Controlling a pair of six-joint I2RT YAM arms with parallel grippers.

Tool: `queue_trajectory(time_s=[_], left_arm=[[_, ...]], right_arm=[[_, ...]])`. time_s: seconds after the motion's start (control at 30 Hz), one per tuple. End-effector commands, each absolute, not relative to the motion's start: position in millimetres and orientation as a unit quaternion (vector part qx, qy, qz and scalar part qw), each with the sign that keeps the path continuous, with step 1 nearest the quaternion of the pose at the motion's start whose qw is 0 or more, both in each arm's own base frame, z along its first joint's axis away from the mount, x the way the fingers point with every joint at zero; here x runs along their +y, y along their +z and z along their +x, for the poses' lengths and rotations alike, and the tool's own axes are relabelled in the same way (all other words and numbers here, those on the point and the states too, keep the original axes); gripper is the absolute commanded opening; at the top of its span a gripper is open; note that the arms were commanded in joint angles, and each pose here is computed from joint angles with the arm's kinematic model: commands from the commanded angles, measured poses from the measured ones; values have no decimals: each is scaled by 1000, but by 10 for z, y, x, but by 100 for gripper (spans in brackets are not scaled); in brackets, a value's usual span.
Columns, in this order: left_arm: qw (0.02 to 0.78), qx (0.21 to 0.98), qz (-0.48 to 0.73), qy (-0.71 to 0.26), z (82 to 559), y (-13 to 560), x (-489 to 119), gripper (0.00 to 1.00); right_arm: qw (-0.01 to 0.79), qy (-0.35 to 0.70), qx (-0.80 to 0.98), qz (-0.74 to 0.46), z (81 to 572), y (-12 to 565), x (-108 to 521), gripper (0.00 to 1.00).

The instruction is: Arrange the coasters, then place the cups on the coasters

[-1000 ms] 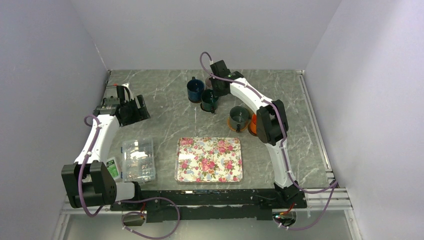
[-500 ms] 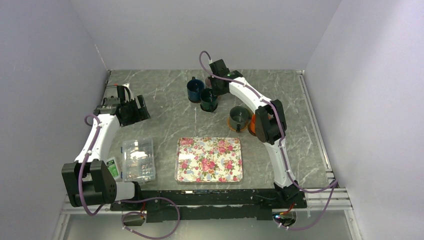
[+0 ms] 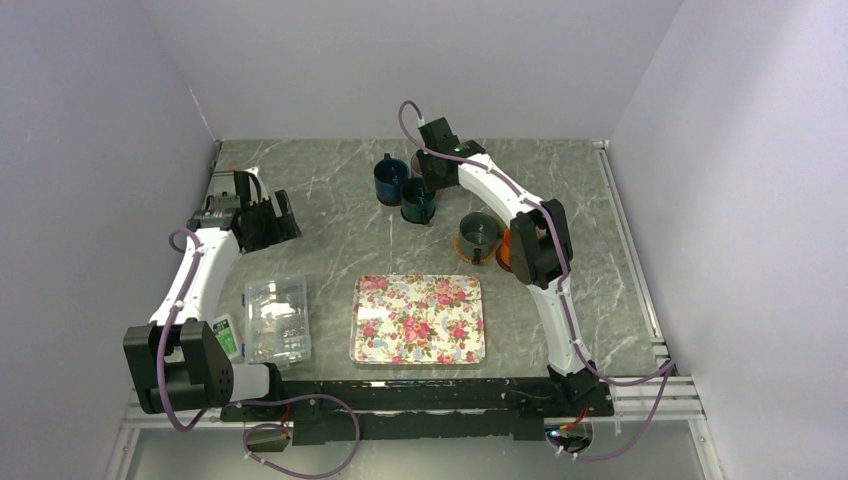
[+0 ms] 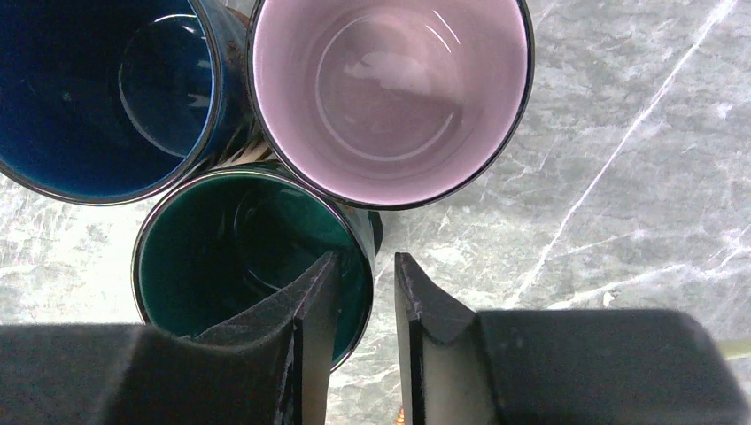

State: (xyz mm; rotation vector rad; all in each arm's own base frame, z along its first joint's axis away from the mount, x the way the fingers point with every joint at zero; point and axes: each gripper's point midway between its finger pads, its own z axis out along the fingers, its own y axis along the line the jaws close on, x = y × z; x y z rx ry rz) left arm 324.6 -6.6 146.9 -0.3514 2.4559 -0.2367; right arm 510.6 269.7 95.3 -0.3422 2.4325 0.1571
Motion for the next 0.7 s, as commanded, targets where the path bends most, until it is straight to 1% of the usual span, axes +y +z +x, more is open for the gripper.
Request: queue_trajectory(time_s=[0.0, 0.03, 0.1, 0.17, 0.2, 0.27, 0.4, 0.47, 0.67], left_arm=[[343, 927, -116, -96, 3340, 1651, -92, 85], [343, 927, -116, -96, 3339, 1649, -91, 85], [344, 927, -115, -95, 3336, 1654, -88, 86], [346, 926, -114, -95, 3333, 1666, -87, 86], [348, 926, -113, -94, 3333, 1672, -84, 86], [353, 925, -109, -91, 3329, 1685, -74, 87], [368, 920, -115, -68, 3309, 1737, 9, 88], [381, 915, -119, -58, 3304, 1780, 51, 89], [415, 899, -142, 9, 3252, 1913, 311, 91]], right_arm=[[386, 73, 912, -120, 5256, 1389, 2712, 34], [387, 74, 911, -120, 5249, 1405, 2711, 36], [387, 76, 911, -122, 5212, 1441, 2703, 42], [390, 82, 909, -124, 5174, 1520, 2700, 56], [392, 83, 908, -124, 5152, 1557, 2689, 61], [400, 82, 904, -126, 5103, 1663, 2655, 67], [426, 84, 891, -134, 4992, 1964, 2560, 82], [444, 94, 881, -135, 4920, 2162, 2487, 87], [457, 115, 877, -91, 4734, 2402, 1946, 92]])
